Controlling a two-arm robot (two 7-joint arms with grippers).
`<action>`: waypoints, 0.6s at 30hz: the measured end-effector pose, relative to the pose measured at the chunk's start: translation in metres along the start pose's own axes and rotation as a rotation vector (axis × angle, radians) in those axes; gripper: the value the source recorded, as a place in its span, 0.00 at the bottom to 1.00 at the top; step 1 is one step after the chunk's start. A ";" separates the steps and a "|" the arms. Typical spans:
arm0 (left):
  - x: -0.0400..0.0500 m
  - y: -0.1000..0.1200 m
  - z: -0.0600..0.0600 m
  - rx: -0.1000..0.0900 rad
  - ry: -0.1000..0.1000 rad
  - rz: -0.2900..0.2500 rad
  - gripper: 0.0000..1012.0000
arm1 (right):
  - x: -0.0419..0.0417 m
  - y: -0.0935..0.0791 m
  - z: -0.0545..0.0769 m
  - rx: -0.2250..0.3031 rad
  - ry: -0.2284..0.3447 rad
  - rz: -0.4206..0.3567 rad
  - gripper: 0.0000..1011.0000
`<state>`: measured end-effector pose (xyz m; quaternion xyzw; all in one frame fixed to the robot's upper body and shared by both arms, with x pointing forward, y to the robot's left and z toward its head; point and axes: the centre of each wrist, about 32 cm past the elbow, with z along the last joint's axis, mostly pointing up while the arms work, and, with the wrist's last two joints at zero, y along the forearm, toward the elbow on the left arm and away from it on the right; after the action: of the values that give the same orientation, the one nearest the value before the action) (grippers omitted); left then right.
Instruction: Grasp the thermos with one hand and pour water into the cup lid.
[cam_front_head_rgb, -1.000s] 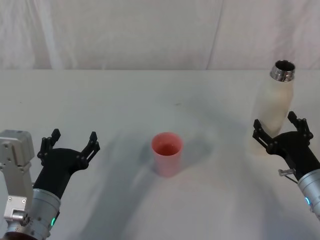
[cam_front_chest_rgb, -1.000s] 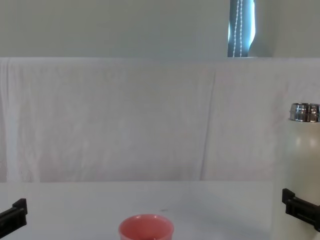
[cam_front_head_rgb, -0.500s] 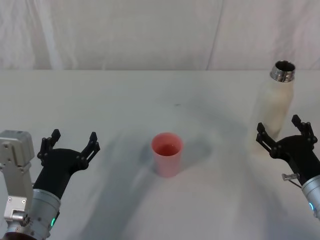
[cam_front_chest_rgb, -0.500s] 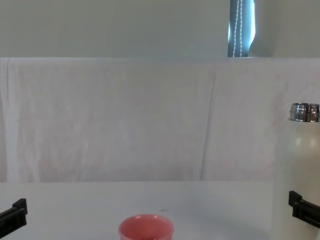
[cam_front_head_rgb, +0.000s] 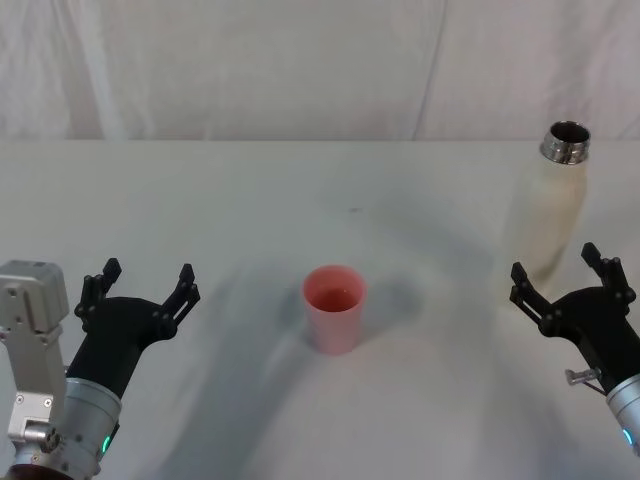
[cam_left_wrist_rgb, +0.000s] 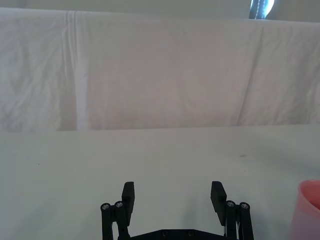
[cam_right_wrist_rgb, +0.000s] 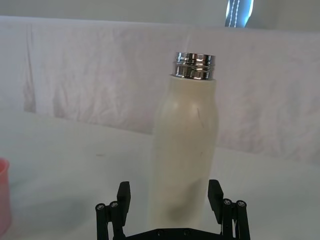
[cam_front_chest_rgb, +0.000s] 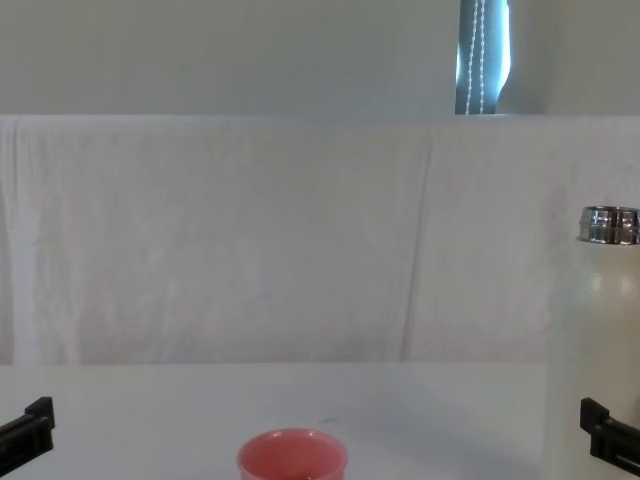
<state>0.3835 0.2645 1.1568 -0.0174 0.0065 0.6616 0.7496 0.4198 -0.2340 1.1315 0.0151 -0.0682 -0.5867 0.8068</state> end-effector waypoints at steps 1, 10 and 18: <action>0.0000 0.000 0.000 0.000 0.000 0.000 0.99 | -0.0006 -0.001 0.000 0.000 0.000 0.001 0.99; 0.0000 0.000 0.000 0.000 0.000 0.000 0.99 | -0.0079 -0.012 -0.002 -0.004 0.008 0.011 0.99; 0.0000 0.000 0.000 0.000 0.000 0.000 0.99 | -0.0187 -0.016 -0.004 0.005 0.007 0.041 0.99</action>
<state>0.3835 0.2645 1.1568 -0.0174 0.0064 0.6616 0.7496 0.3993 -0.2216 1.1242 0.0179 -0.0671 -0.5697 0.8189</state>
